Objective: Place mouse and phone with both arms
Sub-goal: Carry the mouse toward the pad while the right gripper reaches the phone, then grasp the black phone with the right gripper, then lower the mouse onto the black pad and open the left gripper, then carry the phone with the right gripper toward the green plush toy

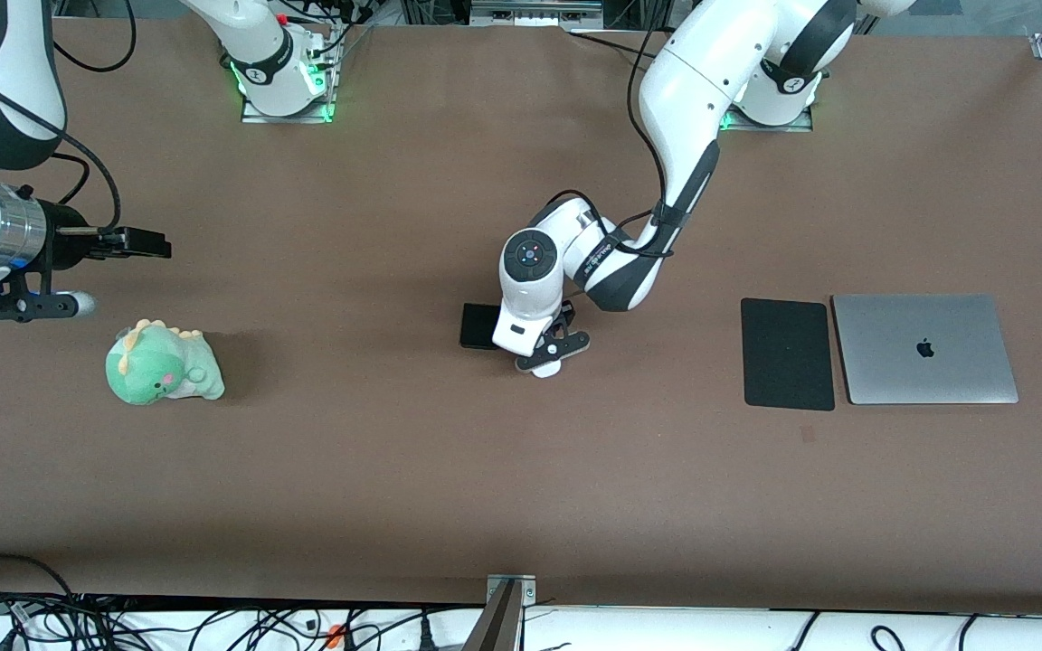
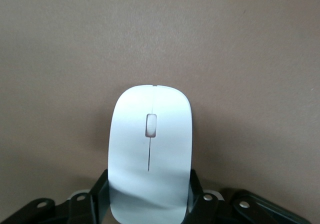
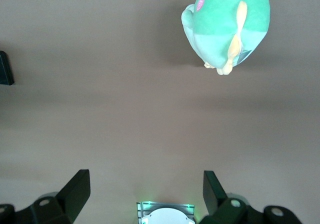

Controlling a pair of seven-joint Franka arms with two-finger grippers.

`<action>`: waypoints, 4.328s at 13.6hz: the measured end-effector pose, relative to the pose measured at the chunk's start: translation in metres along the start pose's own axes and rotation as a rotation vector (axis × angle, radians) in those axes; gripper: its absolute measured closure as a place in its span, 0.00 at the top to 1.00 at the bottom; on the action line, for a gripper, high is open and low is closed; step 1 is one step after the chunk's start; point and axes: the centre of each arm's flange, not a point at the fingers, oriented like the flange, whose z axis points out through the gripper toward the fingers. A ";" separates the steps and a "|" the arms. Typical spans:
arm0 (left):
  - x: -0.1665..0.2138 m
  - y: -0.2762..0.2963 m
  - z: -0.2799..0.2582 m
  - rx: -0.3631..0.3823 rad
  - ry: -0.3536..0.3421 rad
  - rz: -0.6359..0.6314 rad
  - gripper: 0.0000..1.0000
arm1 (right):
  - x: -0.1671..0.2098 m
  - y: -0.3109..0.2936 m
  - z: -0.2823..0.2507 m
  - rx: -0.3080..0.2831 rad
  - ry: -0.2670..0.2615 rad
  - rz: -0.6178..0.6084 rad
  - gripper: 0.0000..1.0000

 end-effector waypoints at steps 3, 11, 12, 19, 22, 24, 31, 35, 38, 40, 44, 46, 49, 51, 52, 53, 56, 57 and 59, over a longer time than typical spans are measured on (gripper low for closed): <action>0.036 -0.010 -0.021 -0.006 0.042 -0.039 0.62 | 0.003 -0.004 0.001 -0.002 0.007 -0.006 1.00; 0.184 -0.135 -0.110 0.067 0.043 0.030 0.62 | 0.028 -0.071 0.029 0.018 0.039 0.017 1.00; 0.202 -0.163 -0.119 0.070 0.036 0.062 0.62 | 0.034 -0.086 0.037 0.042 0.044 0.043 1.00; 0.254 -0.329 -0.117 0.052 0.035 0.266 0.62 | 0.066 -0.224 0.109 0.047 0.161 0.204 1.00; 0.233 -0.374 -0.077 0.039 0.039 0.294 0.62 | 0.072 -0.288 0.156 0.055 0.230 0.240 1.00; 0.210 -0.385 -0.050 0.043 0.015 0.313 0.62 | 0.072 -0.324 0.192 0.053 0.258 0.237 1.00; 0.188 -0.422 -0.003 0.036 0.005 0.334 0.66 | 0.051 -0.397 0.283 -0.057 0.340 0.164 1.00; 0.187 -0.425 0.007 0.037 -0.002 0.352 0.93 | 0.039 -0.421 0.319 -0.117 0.380 0.146 1.00; 0.200 -0.423 -0.014 0.020 0.052 0.378 1.00 | 0.037 -0.427 0.320 -0.100 0.398 0.148 1.00; 0.215 -0.422 -0.049 0.005 0.111 0.379 1.00 | 0.036 -0.431 0.326 -0.091 0.409 0.143 1.00; 0.240 -0.425 -0.137 0.022 0.101 0.361 1.00 | 0.037 -0.437 0.344 -0.079 0.426 0.126 1.00; 0.252 -0.425 -0.193 0.039 0.070 0.347 1.00 | 0.038 -0.437 0.350 -0.086 0.428 0.120 1.00; 0.256 -0.427 -0.271 0.048 0.042 0.329 1.00 | 0.038 -0.436 0.353 -0.088 0.432 0.116 1.00; 0.253 -0.430 -0.319 0.048 0.022 0.318 1.00 | 0.037 -0.432 0.360 -0.082 0.440 0.110 1.00; 0.251 -0.432 -0.338 0.051 0.014 0.313 1.00 | 0.037 -0.430 0.363 -0.077 0.445 0.107 1.00; 0.250 -0.434 -0.353 0.053 0.006 0.309 1.00 | 0.037 -0.430 0.365 -0.072 0.450 0.105 1.00; 0.249 -0.444 -0.375 0.058 -0.012 0.322 1.00 | 0.035 -0.432 0.357 -0.069 0.453 0.101 0.81; 0.250 -0.449 -0.376 0.059 -0.017 0.327 1.00 | 0.035 -0.432 0.357 -0.071 0.451 0.100 0.81; 0.249 -0.453 -0.377 0.061 -0.025 0.337 1.00 | 0.035 -0.431 0.358 -0.073 0.451 0.095 0.81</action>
